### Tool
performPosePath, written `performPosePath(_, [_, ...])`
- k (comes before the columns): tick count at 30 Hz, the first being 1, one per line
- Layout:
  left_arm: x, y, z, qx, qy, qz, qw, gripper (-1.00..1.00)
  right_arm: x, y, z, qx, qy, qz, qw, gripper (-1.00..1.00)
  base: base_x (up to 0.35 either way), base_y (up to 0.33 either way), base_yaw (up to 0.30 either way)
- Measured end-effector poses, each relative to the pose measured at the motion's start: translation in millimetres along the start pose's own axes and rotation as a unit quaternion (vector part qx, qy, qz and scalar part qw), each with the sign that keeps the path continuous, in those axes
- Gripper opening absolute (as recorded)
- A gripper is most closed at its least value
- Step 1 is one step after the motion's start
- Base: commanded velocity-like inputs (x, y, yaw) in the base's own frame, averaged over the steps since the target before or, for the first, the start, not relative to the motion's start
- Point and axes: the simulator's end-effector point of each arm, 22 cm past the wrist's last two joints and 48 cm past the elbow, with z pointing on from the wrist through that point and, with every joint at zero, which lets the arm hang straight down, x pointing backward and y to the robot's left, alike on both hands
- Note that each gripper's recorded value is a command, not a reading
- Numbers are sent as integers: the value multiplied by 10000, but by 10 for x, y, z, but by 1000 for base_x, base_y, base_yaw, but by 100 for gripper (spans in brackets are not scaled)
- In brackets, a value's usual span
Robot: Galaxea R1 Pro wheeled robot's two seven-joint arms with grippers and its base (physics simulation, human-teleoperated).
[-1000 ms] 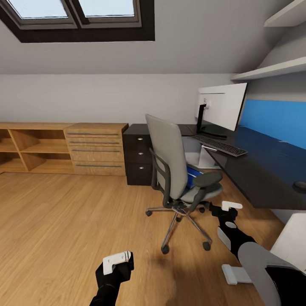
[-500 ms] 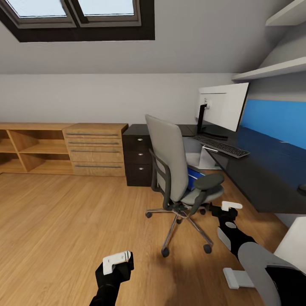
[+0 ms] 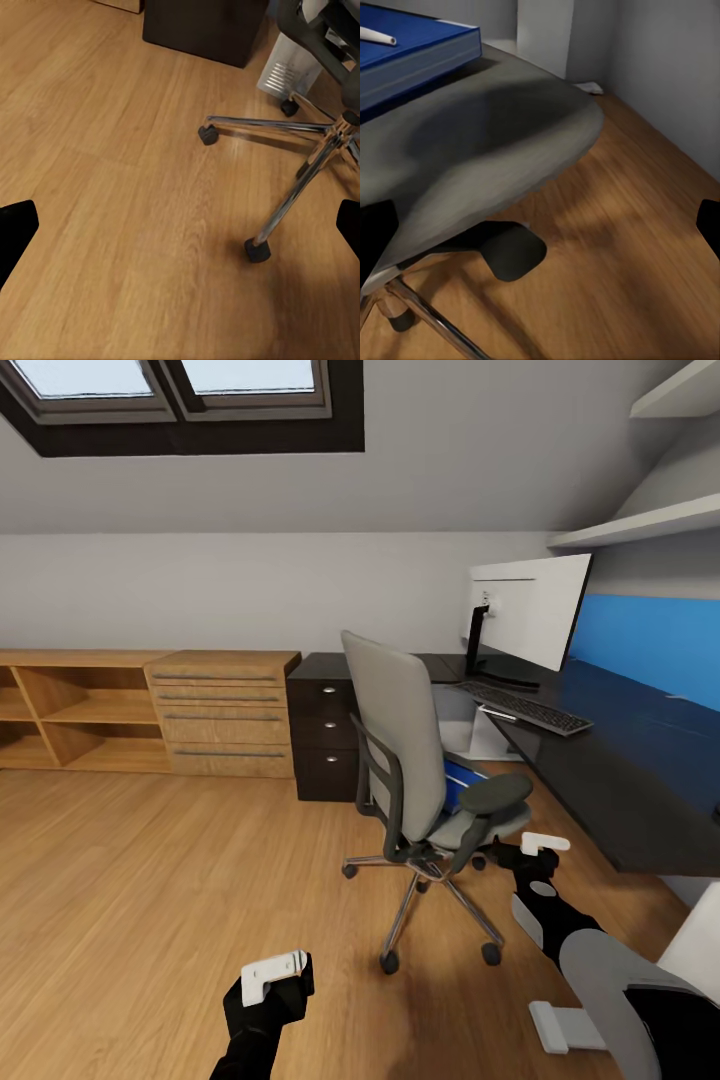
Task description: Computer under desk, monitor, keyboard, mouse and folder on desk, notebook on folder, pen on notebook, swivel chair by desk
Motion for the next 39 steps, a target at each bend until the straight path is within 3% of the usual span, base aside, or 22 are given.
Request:
performPosePath(20, [1, -8, -1, 13, 0, 6, 10000, 100, -15, 106, -7, -179, -29, -55, 9998, 100, 1, 0, 0])
performPosePath(26, [6, 16, 5, -7, 16, 8, 10000, 100, -15, 263, -21, -495, -33, -50, 9988, 100, 0, 0, 0])
performPosePath(33, [5, 38, 9, -27, 16, 10, 10000, 100, -124, 475, -79, -618, -322, 111, 9975, 100, 0, 0, 0])
performPosePath(39, [0, 50, 11, -39, 8, 4, 10000, 100, -134, 623, -125, -648, -359, 228, 9970, 100, 0, 0, 95])
